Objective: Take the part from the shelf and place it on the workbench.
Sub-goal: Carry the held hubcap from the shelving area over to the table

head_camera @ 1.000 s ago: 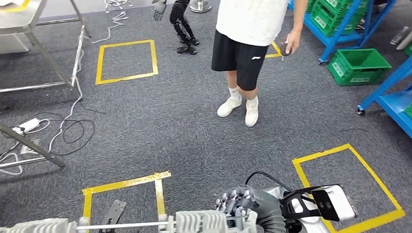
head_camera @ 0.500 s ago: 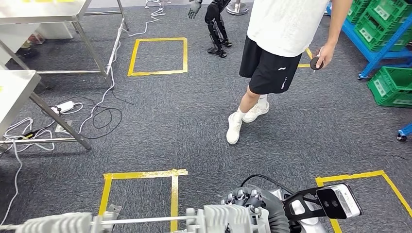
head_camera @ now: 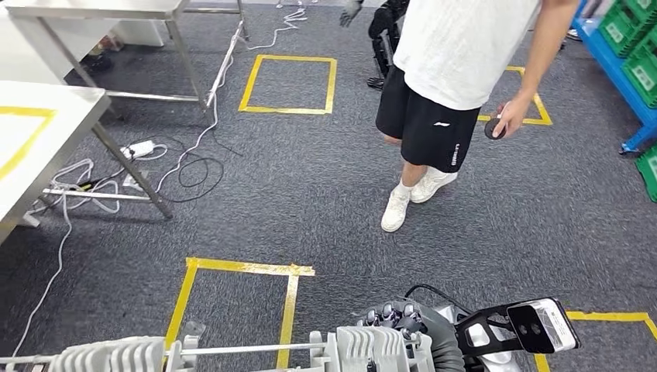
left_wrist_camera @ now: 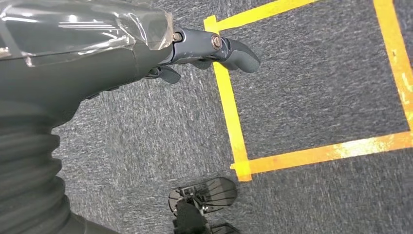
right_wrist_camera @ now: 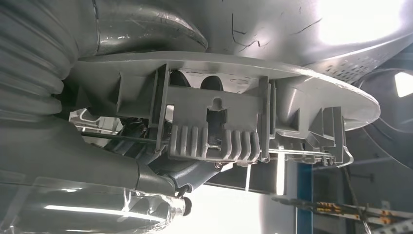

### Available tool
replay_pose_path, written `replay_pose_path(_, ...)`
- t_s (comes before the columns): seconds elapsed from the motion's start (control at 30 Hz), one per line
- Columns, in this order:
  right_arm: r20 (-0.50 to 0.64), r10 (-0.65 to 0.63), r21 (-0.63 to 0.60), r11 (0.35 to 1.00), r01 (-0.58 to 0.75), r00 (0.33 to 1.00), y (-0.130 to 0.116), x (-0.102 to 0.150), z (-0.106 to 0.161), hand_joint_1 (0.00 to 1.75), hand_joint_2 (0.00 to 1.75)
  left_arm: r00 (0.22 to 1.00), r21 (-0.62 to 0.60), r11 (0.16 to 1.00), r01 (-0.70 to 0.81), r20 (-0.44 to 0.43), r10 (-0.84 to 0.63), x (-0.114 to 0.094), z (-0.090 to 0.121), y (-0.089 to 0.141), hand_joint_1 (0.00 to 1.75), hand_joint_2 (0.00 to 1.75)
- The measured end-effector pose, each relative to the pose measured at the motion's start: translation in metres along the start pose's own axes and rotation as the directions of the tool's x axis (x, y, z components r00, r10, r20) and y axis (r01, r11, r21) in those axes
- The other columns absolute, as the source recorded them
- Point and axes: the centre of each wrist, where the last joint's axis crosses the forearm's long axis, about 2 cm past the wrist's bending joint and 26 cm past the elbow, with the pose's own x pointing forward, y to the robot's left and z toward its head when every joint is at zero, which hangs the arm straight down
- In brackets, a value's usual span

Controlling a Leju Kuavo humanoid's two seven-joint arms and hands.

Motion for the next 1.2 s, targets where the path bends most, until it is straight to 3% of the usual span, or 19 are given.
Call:
replay_pose_path(0.5,-0.07,-0.013,-0.004,1.0,0.013,0.997,-0.002,0.004,0.0,1.75,1.75,0.998,-0.026,0.999,-0.041,0.04,0.042,0.01,-0.001,-0.012,0.0,1.75)
replay_pose_path(0.83,-0.057,-0.009,0.019,1.0,0.011,0.998,-0.007,0.003,-0.007,1.75,1.75,0.99,0.075,0.988,-0.138,-0.006,0.138,-0.024,0.005,0.001,0.0,1.75)
replay_pose_path(1.2,-0.048,-0.033,0.016,0.999,0.033,0.998,-0.006,-0.004,-0.022,1.75,1.75,0.983,0.085,0.98,-0.177,-0.039,0.181,-0.049,0.013,0.002,0.0,1.75)
